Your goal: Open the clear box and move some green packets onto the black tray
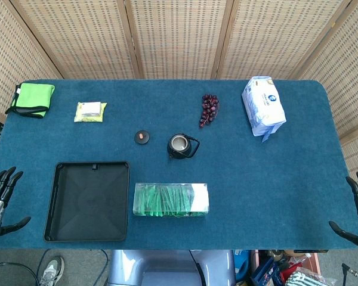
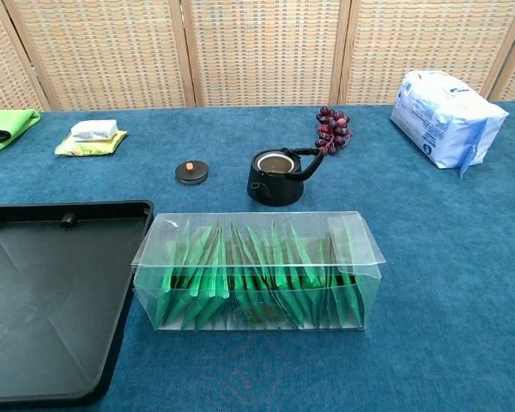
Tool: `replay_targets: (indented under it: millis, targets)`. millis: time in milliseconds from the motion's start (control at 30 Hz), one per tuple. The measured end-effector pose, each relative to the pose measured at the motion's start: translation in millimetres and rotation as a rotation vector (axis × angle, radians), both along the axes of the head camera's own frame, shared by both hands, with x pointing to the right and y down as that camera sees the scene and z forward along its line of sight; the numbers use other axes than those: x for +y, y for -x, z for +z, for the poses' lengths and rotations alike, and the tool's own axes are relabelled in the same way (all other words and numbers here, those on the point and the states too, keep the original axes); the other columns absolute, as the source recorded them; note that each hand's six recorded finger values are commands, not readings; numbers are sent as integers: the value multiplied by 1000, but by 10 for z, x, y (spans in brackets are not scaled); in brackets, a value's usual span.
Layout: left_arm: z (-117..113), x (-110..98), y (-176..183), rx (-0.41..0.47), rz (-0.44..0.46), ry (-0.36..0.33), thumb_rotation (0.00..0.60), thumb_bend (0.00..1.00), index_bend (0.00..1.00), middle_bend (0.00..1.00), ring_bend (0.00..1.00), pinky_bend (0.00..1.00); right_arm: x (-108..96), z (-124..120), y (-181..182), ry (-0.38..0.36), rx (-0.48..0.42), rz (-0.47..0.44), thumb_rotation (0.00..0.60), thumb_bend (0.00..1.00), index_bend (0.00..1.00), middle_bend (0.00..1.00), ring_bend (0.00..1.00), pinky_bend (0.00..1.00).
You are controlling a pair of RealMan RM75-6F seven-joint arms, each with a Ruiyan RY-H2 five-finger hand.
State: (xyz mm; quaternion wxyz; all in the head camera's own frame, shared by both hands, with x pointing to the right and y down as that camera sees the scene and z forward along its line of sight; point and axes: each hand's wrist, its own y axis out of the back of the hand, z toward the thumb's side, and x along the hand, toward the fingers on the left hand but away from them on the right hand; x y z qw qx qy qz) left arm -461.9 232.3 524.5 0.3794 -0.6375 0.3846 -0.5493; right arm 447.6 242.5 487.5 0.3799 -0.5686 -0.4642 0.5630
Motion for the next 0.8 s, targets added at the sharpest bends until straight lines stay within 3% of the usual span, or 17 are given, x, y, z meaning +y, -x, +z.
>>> replay_targets:
  millis: [467, 667, 800]
  targets:
    - [82, -51, -4, 14, 3, 33, 600, 123, 0, 0, 0, 0, 6, 8, 24, 1, 5, -4, 600, 5, 0, 0, 0, 0]
    - [187, -202, -207, 97, 78, 29, 600, 125, 0, 0, 0, 0, -8, 41, -8, 15, 5, 5, 600, 5, 0, 0, 0, 0]
    - [301, -403, -552, 177, 205, 49, 600, 125, 0, 0, 0, 0, -36, 84, -31, 26, 15, 14, 600, 5, 0, 0, 0, 0]
